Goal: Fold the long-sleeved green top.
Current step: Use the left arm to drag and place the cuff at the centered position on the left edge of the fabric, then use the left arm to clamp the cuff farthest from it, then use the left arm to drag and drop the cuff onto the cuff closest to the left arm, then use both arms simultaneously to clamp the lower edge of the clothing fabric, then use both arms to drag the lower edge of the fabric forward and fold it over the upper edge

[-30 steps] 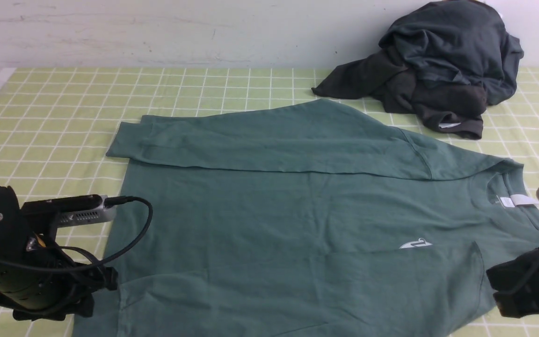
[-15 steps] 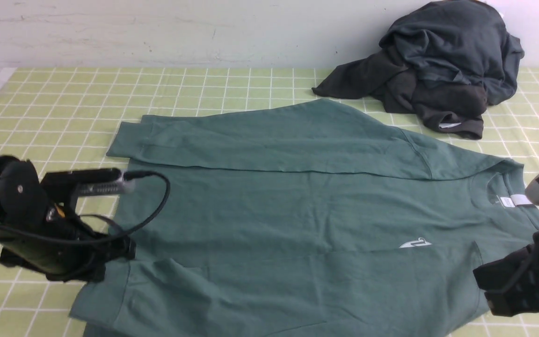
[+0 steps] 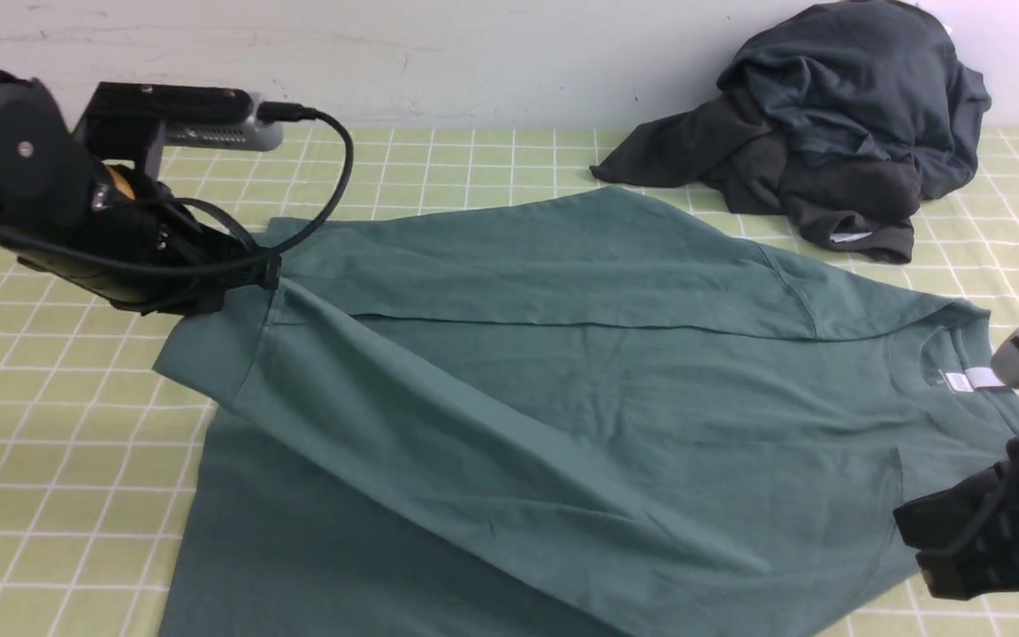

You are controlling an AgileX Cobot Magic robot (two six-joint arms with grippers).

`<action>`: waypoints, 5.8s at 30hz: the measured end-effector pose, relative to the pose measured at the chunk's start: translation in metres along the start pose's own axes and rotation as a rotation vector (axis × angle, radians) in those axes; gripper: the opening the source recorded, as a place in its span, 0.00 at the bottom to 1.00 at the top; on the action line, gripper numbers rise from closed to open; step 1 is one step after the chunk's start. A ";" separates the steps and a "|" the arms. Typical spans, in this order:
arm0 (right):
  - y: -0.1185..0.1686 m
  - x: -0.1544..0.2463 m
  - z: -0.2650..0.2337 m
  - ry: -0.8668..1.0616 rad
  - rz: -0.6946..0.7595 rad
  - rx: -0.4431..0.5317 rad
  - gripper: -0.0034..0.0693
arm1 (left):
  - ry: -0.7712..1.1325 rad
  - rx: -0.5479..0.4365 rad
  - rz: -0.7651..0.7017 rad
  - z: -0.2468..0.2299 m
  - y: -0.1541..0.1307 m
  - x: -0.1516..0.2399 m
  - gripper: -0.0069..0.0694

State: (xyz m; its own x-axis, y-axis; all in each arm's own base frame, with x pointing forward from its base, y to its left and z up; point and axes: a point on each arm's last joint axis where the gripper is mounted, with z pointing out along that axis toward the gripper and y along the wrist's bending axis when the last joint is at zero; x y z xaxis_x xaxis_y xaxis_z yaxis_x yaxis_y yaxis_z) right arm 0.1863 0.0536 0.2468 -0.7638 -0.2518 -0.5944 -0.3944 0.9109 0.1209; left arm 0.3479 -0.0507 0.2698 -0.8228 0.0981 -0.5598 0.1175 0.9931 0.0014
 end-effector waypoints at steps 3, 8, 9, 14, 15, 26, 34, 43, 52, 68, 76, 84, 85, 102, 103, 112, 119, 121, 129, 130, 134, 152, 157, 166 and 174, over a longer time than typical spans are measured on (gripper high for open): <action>0.000 0.000 0.000 0.000 0.000 0.000 0.03 | 0.073 -0.038 0.026 0.033 0.002 -0.012 0.11; 0.000 0.000 0.000 0.000 0.000 0.000 0.03 | 0.109 -0.058 0.027 0.064 0.003 -0.034 0.12; 0.000 0.000 0.000 0.000 0.000 0.000 0.03 | 0.116 -0.063 0.028 0.071 0.003 -0.044 0.14; 0.000 0.000 0.000 0.000 0.000 0.000 0.03 | 0.204 -0.090 -0.003 0.094 0.015 -0.067 0.36; 0.000 0.000 0.000 0.000 0.000 0.000 0.03 | 0.212 -0.098 -0.016 0.098 0.020 -0.073 0.41; 0.000 0.000 0.000 0.000 -0.005 0.000 0.03 | 0.141 -0.152 -0.144 0.188 0.069 -0.091 0.57; 0.000 0.000 0.000 0.001 -0.039 0.002 0.03 | 0.209 -0.145 -0.093 0.187 0.064 -0.091 0.14; 0.000 0.001 0.000 0.009 -0.042 -0.001 0.03 | 0.048 -0.084 0.056 0.033 0.015 -0.142 0.10; 0.001 0.002 0.000 0.021 -0.037 -0.012 0.03 | 0.156 -0.009 0.002 -0.024 0.001 -0.094 0.10; 0.006 0.002 0.000 0.018 0.005 -0.060 0.03 | 0.696 -0.080 0.054 0.058 0.007 0.044 0.37; 0.007 0.001 0.000 0.016 -0.008 -0.074 0.03 | 0.661 0.077 0.357 -0.004 -0.047 0.112 0.62; 0.008 0.001 0.000 0.010 -0.033 -0.082 0.03 | 0.477 0.247 0.888 0.001 -0.066 0.187 0.63; 0.008 0.001 0.000 0.008 -0.033 -0.085 0.03 | 0.456 0.252 0.923 0.004 -0.065 0.192 0.63; 0.020 -0.001 -0.010 -0.055 -0.130 -0.185 0.03 | 0.283 0.194 0.910 -0.009 -0.061 0.188 0.10; 0.027 -0.004 -0.022 -0.140 -0.204 -0.222 0.03 | 0.257 0.190 0.900 -0.017 -0.060 0.186 0.10; 0.024 -0.020 -0.034 -0.380 -0.666 -0.066 0.08 | 0.169 0.171 0.837 -0.046 -0.054 0.183 0.10; -0.012 -0.006 0.032 0.057 -0.973 0.012 0.38 | 0.164 0.172 0.801 -0.048 -0.054 0.183 0.10; -0.022 0.000 0.051 0.173 -1.065 0.009 0.43 | 0.166 0.175 0.793 -0.048 -0.054 0.183 0.10; -0.042 0.011 0.104 0.305 -1.139 0.007 0.41 | 0.182 0.187 0.774 -0.048 -0.055 0.185 0.10; -0.043 0.013 0.107 0.317 -1.140 -0.004 0.39 | 0.182 0.187 0.774 -0.048 -0.055 0.185 0.10; -0.043 0.011 0.109 0.313 -1.144 0.004 0.31 | 0.183 0.187 0.773 -0.048 -0.055 0.185 0.10; -0.043 -0.099 0.063 0.145 -0.610 0.112 0.04 | 0.027 -0.045 0.258 -0.091 -0.040 0.085 0.10; -0.071 -0.166 0.091 0.038 -0.535 0.185 0.04 | -0.008 -0.126 0.172 -0.039 -0.022 0.004 0.10; -0.109 -0.218 0.173 0.011 -0.544 0.230 0.04 | -0.007 -0.189 0.108 0.083 -0.005 -0.094 0.10; -0.136 -0.217 0.219 0.024 -0.426 0.248 0.14 | 0.054 -0.225 0.139 0.185 -0.006 -0.117 0.33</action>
State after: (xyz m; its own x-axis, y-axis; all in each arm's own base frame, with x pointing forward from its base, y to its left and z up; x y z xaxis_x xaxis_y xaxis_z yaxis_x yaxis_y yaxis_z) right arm 0.5173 0.0562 0.1854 -0.5742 -0.6234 -0.5308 -0.5426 0.7752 -0.3234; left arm 0.5467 -0.0803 0.1817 -0.8366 0.2320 -0.4963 0.1098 0.9586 0.2628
